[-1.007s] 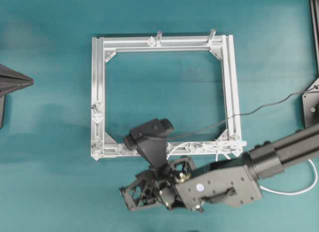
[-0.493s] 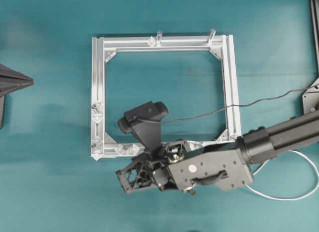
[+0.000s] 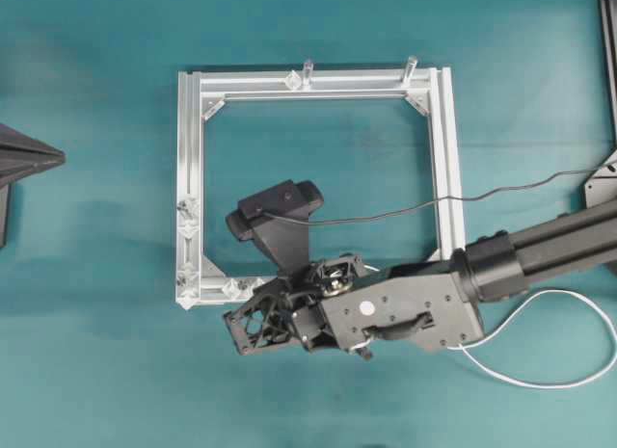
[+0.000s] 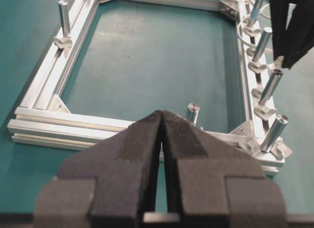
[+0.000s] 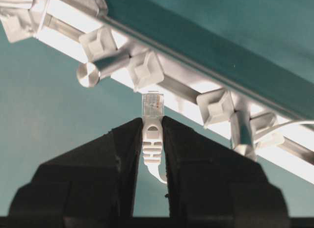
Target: Move the cable alternately left and right between 8 closely spaced pins so it hooks onto each one.
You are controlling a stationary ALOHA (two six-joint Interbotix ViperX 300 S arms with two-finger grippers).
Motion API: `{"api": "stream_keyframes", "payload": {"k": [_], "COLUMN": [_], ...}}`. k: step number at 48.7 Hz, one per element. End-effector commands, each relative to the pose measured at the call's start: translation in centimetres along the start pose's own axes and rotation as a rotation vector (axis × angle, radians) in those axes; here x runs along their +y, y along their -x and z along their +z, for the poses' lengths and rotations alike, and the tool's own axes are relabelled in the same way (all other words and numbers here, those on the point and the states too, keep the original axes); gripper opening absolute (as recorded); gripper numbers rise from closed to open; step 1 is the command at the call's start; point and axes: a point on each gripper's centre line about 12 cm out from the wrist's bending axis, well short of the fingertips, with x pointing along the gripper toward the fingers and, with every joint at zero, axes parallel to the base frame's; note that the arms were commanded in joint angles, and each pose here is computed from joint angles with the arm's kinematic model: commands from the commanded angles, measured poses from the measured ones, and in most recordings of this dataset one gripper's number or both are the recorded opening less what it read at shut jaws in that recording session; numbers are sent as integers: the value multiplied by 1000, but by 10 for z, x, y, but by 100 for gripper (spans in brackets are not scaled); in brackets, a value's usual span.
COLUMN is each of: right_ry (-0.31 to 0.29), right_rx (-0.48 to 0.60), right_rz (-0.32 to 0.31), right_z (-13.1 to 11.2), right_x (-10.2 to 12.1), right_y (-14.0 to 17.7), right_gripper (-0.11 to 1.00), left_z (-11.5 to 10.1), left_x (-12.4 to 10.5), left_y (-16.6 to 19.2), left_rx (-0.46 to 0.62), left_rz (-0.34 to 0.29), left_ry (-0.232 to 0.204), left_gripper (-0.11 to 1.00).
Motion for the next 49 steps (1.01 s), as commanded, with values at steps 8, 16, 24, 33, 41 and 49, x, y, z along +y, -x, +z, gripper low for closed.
{"api": "stream_keyframes", "payload": {"k": [8,16,24,33,41,49], "right_ry": [-9,-11,-13,-13,-14,-15], "right_rx": [-5,-8,-7,-7,-9,-8], "right_rz": [27,27,28,28,27,27], "right_z": [7,8,9,9,10,10], "right_x": [5,5,5,5,5,5], "right_y": [11,10,11,11,11,11], "right_gripper": [16,16,16,16,16,16], "left_z": [4,4,4,4,4,4], "left_x": [0,0,0,0,0,0], "left_y": [0,0,0,0,0,0], "left_rx": [-8,-8,-8,-8,-8,-8], "left_rz": [3,3,2,2,3,2], "left_ry": [2,1,2,0,2,0], "left_gripper": [0,0,0,0,0,0]}}
